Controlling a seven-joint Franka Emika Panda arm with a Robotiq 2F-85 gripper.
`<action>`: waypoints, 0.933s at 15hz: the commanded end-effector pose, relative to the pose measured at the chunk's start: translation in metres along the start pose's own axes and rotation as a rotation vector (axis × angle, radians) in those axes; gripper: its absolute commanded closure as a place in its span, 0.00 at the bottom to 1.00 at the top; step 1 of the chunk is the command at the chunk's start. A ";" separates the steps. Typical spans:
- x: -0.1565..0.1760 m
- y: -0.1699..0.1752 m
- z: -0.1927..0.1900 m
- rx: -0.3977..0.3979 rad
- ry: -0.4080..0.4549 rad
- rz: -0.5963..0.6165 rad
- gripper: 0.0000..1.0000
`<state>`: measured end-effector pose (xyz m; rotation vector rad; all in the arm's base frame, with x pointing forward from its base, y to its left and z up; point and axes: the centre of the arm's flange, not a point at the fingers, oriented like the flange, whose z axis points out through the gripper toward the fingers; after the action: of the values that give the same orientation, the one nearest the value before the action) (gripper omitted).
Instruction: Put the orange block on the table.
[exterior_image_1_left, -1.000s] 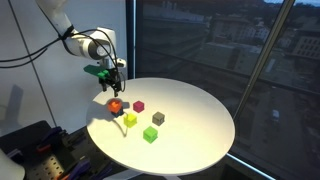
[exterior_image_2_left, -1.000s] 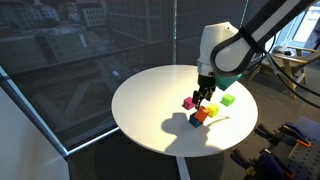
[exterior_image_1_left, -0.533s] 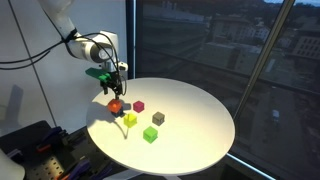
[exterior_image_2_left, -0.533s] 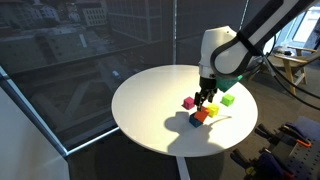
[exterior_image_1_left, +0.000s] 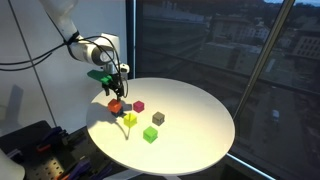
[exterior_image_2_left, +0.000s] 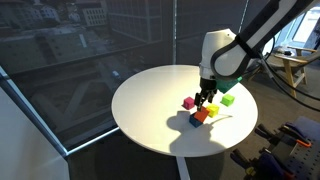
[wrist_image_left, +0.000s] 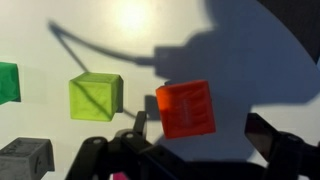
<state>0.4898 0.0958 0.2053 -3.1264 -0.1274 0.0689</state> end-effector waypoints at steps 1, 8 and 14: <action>0.002 0.004 0.004 0.009 0.033 -0.021 0.00; 0.003 0.004 0.012 0.016 0.068 -0.035 0.00; 0.003 0.006 0.020 0.016 0.070 -0.038 0.00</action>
<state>0.4933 0.0967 0.1874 -3.1118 -0.1657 -0.0206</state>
